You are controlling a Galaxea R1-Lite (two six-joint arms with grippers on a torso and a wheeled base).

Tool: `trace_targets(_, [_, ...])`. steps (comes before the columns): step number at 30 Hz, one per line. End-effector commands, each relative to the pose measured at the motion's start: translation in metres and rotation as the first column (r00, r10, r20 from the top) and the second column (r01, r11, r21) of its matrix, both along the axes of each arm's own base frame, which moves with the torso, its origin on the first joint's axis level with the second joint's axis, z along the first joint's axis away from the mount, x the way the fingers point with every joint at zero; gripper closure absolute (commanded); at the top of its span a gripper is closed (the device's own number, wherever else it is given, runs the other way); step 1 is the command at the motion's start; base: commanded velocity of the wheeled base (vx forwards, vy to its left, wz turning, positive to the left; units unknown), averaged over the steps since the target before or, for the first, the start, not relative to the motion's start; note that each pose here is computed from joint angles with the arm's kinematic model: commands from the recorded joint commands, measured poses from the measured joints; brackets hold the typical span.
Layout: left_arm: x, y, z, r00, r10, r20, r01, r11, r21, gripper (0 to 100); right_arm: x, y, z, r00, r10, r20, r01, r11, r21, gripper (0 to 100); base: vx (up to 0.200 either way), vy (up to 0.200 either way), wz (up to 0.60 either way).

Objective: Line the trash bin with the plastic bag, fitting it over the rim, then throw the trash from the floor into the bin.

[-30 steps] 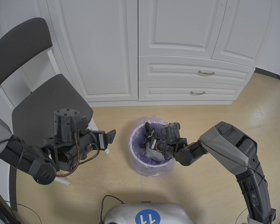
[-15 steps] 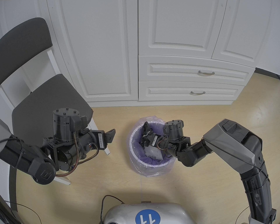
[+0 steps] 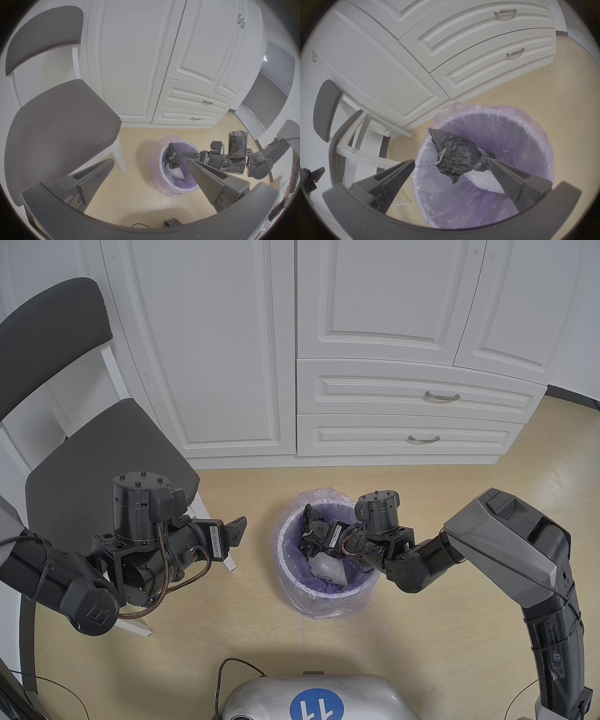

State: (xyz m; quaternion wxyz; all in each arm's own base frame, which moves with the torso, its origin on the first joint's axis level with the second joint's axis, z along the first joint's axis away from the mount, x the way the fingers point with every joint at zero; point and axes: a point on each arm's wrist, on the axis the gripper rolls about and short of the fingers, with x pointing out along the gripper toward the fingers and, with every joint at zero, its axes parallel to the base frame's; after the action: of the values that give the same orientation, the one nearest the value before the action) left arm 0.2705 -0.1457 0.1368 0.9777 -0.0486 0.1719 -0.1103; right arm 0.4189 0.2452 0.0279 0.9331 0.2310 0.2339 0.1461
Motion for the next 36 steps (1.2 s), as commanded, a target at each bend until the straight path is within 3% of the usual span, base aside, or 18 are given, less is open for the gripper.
trace_targets(1, [-0.002,0.001,-0.001,1.000,0.001,-0.003,-0.001,1.000,0.000,0,-0.009,-0.010,0.019,1.000,0.011,0.020,-0.010,0.999,-0.042,0,0.000,0.000,0.00])
trace_targets(11, [0.001,0.005,-0.006,0.999,0.038,-0.006,-0.038,0.998,0.052,0,-0.027,-0.051,0.053,0.996,0.028,0.079,-0.014,0.985,-0.174,0,0.000,0.000,0.00])
trace_targets(15, [0.003,0.013,-0.002,0.998,0.066,0.012,-0.067,0.996,0.067,0,-0.039,-0.088,0.061,0.993,0.042,0.108,-0.005,0.946,-0.324,0,0.000,0.000,0.00])
trace_targets(20, [0.004,0.017,0.000,0.996,0.082,0.020,-0.083,0.994,0.066,0,-0.053,-0.118,0.064,0.978,0.049,0.205,0.039,0.913,-0.407,0,0.000,0.000,0.00])
trace_targets(24, [0.004,0.019,0.001,0.996,0.085,0.039,-0.087,0.994,0.065,0,-0.065,-0.147,0.061,0.960,0.045,0.276,0.101,0.864,-0.493,0,0.000,0.000,0.00])
trace_targets(32, [-0.004,0.027,-0.006,0.978,0.091,0.188,-0.127,0.974,0.189,0,-0.094,-0.169,0.066,0.946,0.018,0.323,0.154,0.853,-0.499,0,0.000,0.000,0.00])
trace_targets(35, [-0.004,0.027,-0.006,0.978,0.091,0.188,-0.127,0.974,0.189,0,-0.094,-0.169,0.066,0.946,0.018,0.323,0.154,0.853,-0.499,0,0.000,0.000,0.00])
trace_targets(36, [-0.012,0.031,-0.003,0.955,0.078,0.285,-0.138,0.970,0.199,0,-0.110,-0.178,0.066,0.937,0.009,0.348,0.176,0.850,-0.496,0,0.000,0.000,0.00])
